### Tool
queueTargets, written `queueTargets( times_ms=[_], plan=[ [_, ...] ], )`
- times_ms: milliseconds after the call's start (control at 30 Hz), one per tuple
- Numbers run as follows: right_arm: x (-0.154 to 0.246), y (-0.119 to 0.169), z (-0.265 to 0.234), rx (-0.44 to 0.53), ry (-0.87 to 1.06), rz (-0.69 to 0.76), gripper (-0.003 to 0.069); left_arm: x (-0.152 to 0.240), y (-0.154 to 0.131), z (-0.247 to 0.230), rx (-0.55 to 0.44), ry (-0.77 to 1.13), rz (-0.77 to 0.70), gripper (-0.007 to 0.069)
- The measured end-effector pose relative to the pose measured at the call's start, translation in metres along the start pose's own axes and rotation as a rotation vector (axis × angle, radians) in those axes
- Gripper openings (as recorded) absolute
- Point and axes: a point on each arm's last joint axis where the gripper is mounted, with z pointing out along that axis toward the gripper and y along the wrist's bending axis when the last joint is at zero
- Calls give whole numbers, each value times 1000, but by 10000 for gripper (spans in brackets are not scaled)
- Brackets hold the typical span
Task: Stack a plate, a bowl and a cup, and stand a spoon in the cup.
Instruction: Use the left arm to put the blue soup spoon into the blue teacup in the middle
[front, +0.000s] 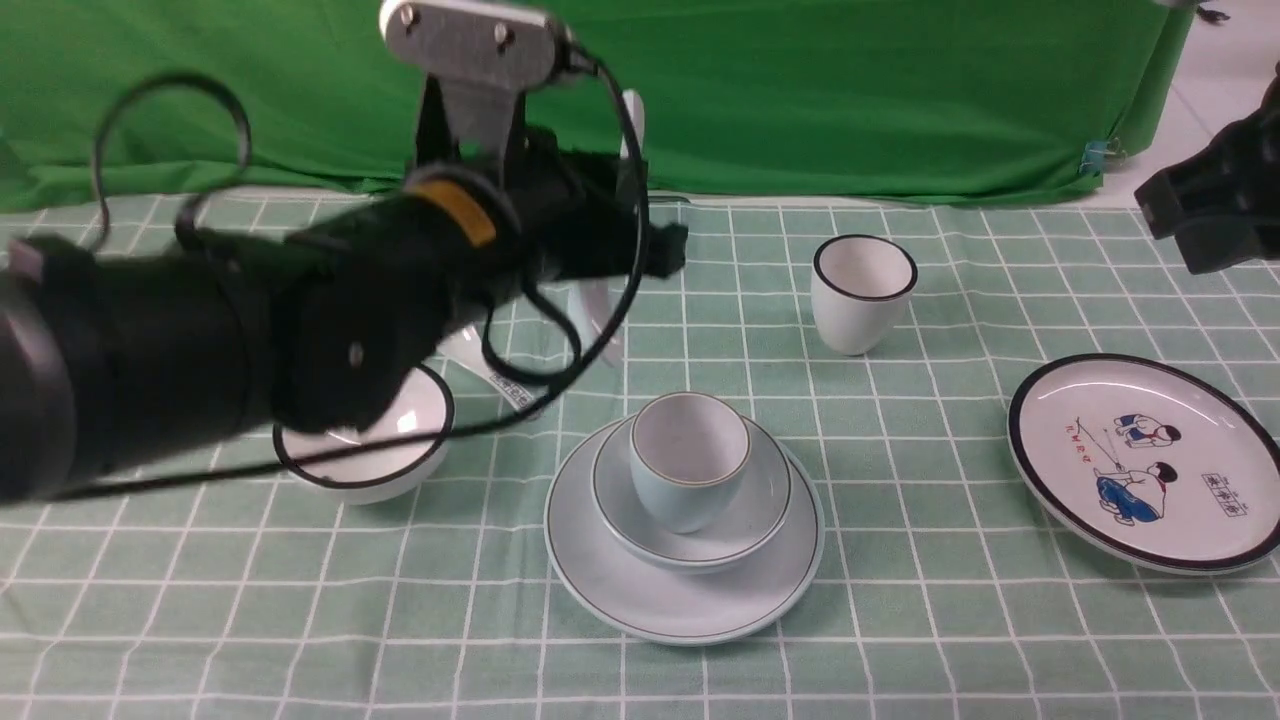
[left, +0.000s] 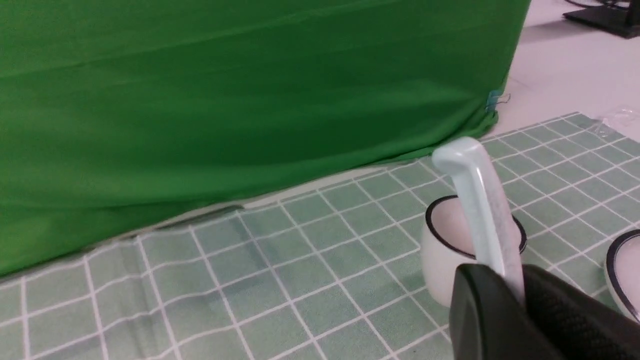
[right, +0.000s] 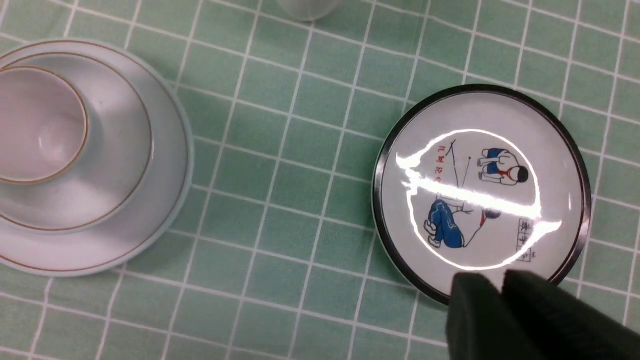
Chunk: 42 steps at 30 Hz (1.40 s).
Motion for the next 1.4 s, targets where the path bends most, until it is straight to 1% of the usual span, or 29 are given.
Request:
queueTargets(
  times_ms=[67,167,467,600,800,1100,1200,1233,1333,1400],
  plan=[
    [0,0,0,-2,0,1,118,2,-9,1,30,-77,23,28],
    [0,0,0,-5,-1,2,120,5,-21,4,84,-116,66,28],
    [-1,1,0,-7,-13,2,129,27,-26,18,131,-109,76,29],
    [-2,1,0,-8,-23,2,134,38,-29,24,163,-94,121,29],
    [-2,1,0,-9,-25,2,141,59,-30,34,174,-59,132,31],
    [-2,1,0,-9,-25,-2,144,72,-30,40,170,-51,181,44],
    [-2,1,0,-9,-25,-4,144,72,-30,40,168,-49,181,86],
    [-2,1,0,-9,-25,-3,144,72,-30,40,168,-49,181,90],
    [-2,1,0,-9,-25,-6,144,73,-30,40,165,-41,179,171],
    [-2,1,0,-8,-25,-18,144,75,-29,40,164,-11,181,239]
  ],
)
